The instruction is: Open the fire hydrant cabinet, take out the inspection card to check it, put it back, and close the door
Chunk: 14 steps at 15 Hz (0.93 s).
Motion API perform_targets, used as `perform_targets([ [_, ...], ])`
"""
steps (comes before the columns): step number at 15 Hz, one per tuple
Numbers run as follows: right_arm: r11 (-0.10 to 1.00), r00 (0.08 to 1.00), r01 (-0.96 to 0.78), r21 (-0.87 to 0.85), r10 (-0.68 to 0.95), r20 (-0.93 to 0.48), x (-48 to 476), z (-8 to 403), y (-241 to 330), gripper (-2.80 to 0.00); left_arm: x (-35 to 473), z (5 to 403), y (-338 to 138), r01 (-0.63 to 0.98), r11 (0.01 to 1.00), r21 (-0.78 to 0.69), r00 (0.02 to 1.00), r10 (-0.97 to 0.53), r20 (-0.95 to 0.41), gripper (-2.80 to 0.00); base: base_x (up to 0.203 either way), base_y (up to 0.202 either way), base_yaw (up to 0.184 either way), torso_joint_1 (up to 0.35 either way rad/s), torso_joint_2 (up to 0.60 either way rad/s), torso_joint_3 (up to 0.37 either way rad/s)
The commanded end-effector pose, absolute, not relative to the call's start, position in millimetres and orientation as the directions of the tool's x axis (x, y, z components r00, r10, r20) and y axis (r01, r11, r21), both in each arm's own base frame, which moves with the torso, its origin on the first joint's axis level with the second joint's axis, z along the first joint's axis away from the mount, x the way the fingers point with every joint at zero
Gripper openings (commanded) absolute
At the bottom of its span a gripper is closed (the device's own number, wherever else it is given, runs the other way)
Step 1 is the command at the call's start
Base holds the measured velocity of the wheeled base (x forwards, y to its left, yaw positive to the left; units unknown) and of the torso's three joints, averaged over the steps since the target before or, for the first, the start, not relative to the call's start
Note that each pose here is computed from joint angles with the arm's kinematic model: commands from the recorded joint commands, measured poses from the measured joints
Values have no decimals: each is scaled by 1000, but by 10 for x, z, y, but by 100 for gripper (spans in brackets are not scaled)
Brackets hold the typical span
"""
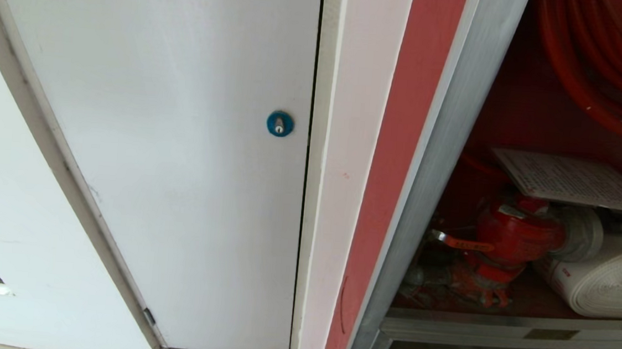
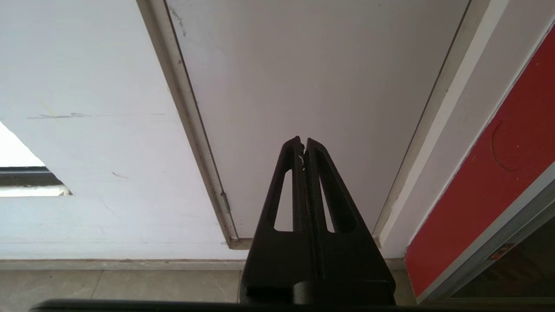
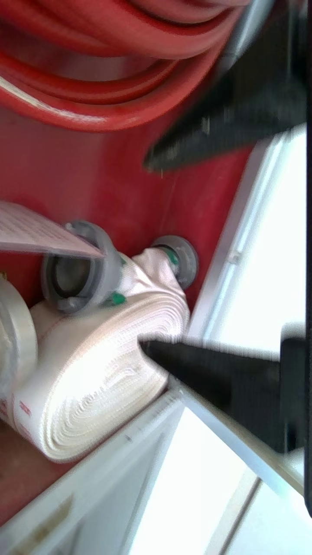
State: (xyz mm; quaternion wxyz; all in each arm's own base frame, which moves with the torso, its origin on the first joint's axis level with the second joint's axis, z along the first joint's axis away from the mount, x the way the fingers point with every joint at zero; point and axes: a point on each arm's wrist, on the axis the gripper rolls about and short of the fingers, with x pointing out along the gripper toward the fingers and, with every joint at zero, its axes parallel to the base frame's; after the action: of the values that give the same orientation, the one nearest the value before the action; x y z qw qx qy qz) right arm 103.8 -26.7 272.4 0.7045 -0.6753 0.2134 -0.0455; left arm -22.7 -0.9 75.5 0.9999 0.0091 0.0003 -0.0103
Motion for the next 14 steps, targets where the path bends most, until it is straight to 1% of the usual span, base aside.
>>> perform_targets([
  [1, 64, 917, -173, -983, -355, -184, 774, 2783, -207, -280, -226, 751, -9, 20, 1000, 18, 1000, -20, -3, -280, 0, 0, 0, 0, 0, 0],
  [4, 61, 922, -151, -987, -351, -163, 649, 2787, -177, -280, -227, 756, -9, 20, 1000, 18, 1000, -20, 0, -280, 0, 0, 0, 0, 0, 0],
  [5, 71, 927, -145, -987, -339, -161, 647, 2793, -174, -280, -226, 751, -9, 20, 1000, 17, 1000, -20, -3, -280, 0, 0, 0, 0, 0, 0],
  [6, 106, 930, -130, -986, -333, -159, 647, 2801, -172, -280, -227, 756, -9, 20, 1000, 18, 1000, -20, 0, -280, 0, 0, 0, 0, 0, 0],
  [7, 168, 935, -110, -980, -317, -159, 650, 2803, -169, -280, -226, 751, -9, 20, 1000, 18, 1000, -20, -3, -280, 0, 0, 0, 0, 0, 0],
  [10, 345, 974, -111, -932, -150, -171, 651, 2757, -129, -280, -226, 752, -9, 22, 1000, 17, 1000, -21, -2, -280, 0, 0, 0, 0, 0, 0],
  [11, 388, 979, -111, -915, -118, -168, 640, 2753, -119, -280, -226, 752, -9, 20, 1000, 17, 1000, -20, -2, -280, 0, 0, 0, 0, 0, 0],
  [12, 444, 980, -105, -890, -106, -169, 640, 2753, -117, -280, -226, 753, -9, 20, 1000, 18, 1000, -20, -2, -280, 0, 0, 0, 0, 0, 0],
  [14, 590, 981, -90, -802, -87, -174, 646, 2740, -113, -280, -226, 751, -9, 20, 1000, 18, 1000, -20, -3, -280, 0, 0, 0, 0, 0, 0],
])
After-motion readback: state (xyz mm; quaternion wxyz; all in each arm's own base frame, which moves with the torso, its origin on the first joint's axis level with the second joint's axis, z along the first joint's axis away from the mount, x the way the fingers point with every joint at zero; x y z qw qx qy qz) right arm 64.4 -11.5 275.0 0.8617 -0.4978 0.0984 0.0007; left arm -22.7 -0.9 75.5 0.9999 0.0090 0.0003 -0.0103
